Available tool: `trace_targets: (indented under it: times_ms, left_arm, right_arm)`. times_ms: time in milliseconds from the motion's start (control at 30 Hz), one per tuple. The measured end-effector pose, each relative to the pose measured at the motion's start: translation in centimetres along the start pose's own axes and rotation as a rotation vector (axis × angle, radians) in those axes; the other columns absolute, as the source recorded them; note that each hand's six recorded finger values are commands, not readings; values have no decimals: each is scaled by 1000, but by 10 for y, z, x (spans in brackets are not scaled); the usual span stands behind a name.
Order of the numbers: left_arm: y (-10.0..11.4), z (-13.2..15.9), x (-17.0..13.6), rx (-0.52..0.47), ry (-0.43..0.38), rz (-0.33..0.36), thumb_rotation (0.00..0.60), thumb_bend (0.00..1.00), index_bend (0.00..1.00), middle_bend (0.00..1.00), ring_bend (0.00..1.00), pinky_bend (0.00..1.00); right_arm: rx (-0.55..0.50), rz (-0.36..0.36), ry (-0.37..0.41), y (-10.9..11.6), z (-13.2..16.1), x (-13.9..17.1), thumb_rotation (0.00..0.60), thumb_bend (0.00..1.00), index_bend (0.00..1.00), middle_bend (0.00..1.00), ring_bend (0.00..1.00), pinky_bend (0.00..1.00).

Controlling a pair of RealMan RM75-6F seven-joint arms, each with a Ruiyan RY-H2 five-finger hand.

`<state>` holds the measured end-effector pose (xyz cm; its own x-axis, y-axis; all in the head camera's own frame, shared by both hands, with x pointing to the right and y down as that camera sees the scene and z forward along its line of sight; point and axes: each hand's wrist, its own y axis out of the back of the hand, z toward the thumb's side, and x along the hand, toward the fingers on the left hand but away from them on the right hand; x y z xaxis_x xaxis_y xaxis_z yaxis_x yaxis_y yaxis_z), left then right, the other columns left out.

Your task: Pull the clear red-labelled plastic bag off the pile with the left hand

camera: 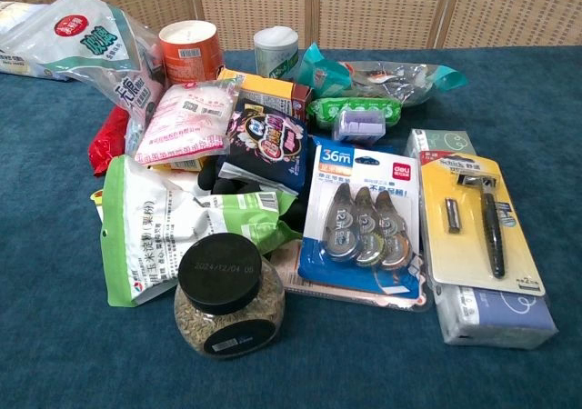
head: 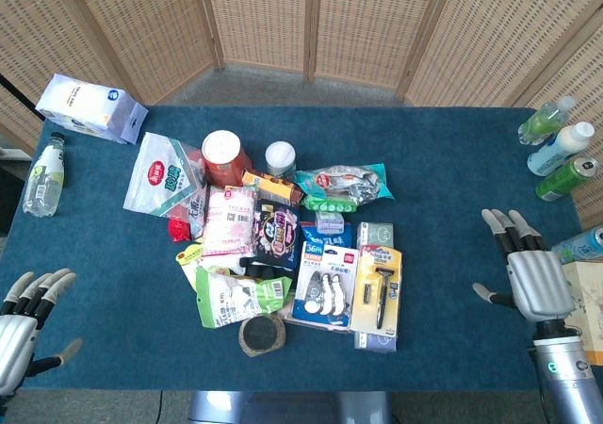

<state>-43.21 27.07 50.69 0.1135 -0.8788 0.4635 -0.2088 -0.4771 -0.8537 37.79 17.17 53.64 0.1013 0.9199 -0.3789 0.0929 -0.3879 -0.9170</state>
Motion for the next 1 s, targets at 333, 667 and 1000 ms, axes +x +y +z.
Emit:
trace_targets:
  times_ms: [333,667,1000]
  left_arm:
    - [-1,-1,2,-11,-11,-19,600,256,106,202,157,0]
    - [3,-3,14,3,-16,-18,600,257,64,167,153,0]
    - [1,-1,53,40,-51,-30,600,259,0,52,49,0]
  right_arm:
    - [-70,42,18,-10,5,1,599,116,0,0,33,192]
    - [-83,34,5,-8,2,3,598,115,0,0,33,193]
    - [-85,44,-5,-9,0,7,599,116,0,0,34,193]
